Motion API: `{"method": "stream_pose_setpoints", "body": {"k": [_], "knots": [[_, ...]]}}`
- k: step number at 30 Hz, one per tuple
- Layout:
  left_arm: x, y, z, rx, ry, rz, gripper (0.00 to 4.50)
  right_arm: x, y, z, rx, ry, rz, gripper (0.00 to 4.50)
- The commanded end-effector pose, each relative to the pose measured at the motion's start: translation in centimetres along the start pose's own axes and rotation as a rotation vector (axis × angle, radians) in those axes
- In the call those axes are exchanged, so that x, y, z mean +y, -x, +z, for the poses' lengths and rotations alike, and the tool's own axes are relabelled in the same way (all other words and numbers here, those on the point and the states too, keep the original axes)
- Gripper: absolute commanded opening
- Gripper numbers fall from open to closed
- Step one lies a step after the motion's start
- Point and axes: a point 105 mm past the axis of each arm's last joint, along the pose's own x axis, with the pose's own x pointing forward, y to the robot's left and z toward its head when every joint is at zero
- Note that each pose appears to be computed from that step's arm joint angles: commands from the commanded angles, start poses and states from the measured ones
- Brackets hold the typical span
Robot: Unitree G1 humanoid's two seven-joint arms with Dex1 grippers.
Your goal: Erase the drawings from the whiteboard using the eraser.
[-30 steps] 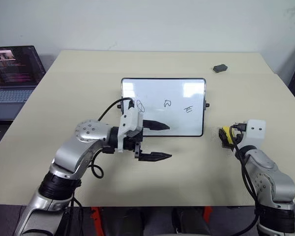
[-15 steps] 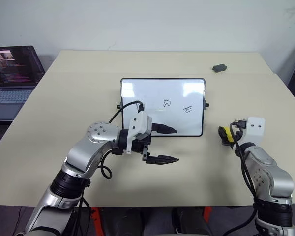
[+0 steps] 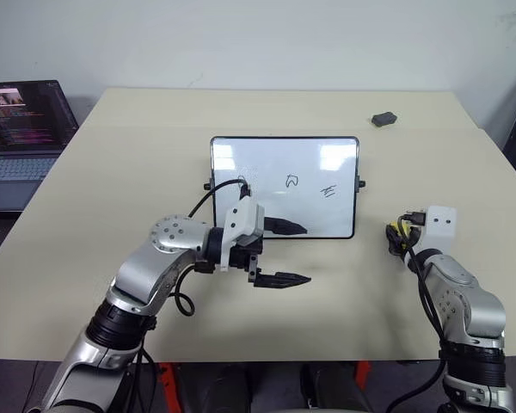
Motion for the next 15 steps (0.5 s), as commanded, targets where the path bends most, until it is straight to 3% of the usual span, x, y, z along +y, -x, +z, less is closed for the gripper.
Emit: {"method": "stream_pose_setpoints", "body": {"k": [1,10,15], "knots": [[-0.1,0.2,0.8,-0.009,-0.035,0.016,4.50,0.3,-0.1,1.2,-0.049,0.010,0.011,1.36],[1.4,1.6,-0.3,0.016,0.030,0.219,4.50,0.9,0.9,2.5,-0.112,0.024,0.067,1.21],[2.2,2.9,-1.1,0.055,0.030,0.378,4.50,3.3,2.9,4.1,-0.234,0.150,0.214,1.21]]}}
